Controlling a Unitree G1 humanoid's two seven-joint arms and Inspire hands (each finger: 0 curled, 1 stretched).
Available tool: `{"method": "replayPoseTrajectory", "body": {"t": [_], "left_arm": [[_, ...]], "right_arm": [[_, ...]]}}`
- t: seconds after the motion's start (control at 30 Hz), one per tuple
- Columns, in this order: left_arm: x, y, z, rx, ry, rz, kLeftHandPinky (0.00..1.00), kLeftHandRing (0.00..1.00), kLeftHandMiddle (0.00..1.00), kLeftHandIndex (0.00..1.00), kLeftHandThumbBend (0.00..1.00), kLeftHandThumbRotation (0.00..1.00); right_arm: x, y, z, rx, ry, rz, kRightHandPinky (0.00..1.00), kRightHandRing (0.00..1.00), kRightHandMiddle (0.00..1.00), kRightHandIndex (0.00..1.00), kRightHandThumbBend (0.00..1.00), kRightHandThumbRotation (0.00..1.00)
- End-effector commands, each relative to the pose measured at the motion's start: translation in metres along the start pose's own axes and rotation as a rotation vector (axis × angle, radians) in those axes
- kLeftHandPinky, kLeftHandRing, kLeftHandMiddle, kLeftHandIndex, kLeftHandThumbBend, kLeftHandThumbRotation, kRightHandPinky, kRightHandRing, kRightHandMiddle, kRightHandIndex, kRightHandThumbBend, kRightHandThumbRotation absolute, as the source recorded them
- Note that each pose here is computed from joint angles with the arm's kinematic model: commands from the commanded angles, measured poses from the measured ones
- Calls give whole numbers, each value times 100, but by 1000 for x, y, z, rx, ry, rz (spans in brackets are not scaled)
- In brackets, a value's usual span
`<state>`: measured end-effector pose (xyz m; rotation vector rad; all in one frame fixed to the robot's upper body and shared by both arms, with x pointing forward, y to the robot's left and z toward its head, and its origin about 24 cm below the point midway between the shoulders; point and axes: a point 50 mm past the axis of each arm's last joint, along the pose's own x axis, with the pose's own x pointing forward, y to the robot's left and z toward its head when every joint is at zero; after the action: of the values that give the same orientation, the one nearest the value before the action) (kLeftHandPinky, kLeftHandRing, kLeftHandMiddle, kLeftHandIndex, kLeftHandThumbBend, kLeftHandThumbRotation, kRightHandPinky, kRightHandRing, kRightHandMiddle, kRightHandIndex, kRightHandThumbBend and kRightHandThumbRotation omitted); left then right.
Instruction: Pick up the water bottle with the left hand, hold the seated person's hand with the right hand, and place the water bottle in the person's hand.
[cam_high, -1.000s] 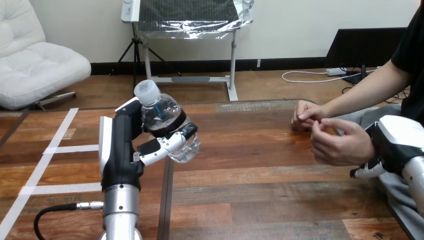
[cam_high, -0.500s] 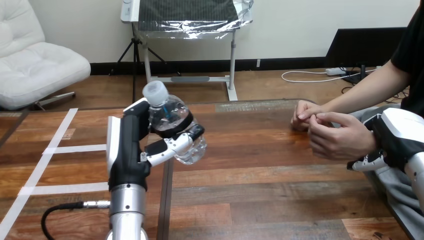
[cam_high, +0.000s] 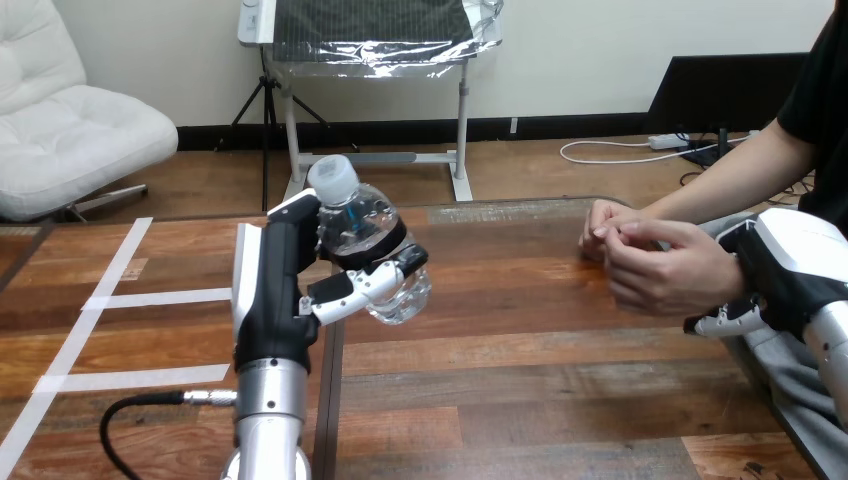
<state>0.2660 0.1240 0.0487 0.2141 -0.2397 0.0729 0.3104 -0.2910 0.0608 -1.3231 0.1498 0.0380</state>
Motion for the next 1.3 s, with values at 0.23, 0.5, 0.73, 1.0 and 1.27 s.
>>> {"method": "replayPoseTrajectory", "body": {"t": [0.23,0.5,0.73,1.0,1.27], "left_arm": [[25,-15,44,-41,-183,-32,39,40,41,49,61,0],[26,-22,47,-57,-189,-59,38,39,41,49,59,0],[28,-28,50,-75,-191,-80,37,39,41,49,60,0],[29,-34,54,-95,-199,-99,37,39,41,49,60,0],[30,-41,58,-107,-194,-123,37,39,41,49,60,0]], "right_arm": [[3,-25,25,5,-103,-88,21,28,39,41,72,0],[0,-29,33,24,-133,-105,22,29,39,41,73,0],[-2,-32,39,16,-179,-131,21,28,38,40,74,0],[-4,-35,44,13,-208,-142,21,28,38,39,74,0],[-5,-38,49,8,-241,-162,21,28,38,37,77,0]]}}
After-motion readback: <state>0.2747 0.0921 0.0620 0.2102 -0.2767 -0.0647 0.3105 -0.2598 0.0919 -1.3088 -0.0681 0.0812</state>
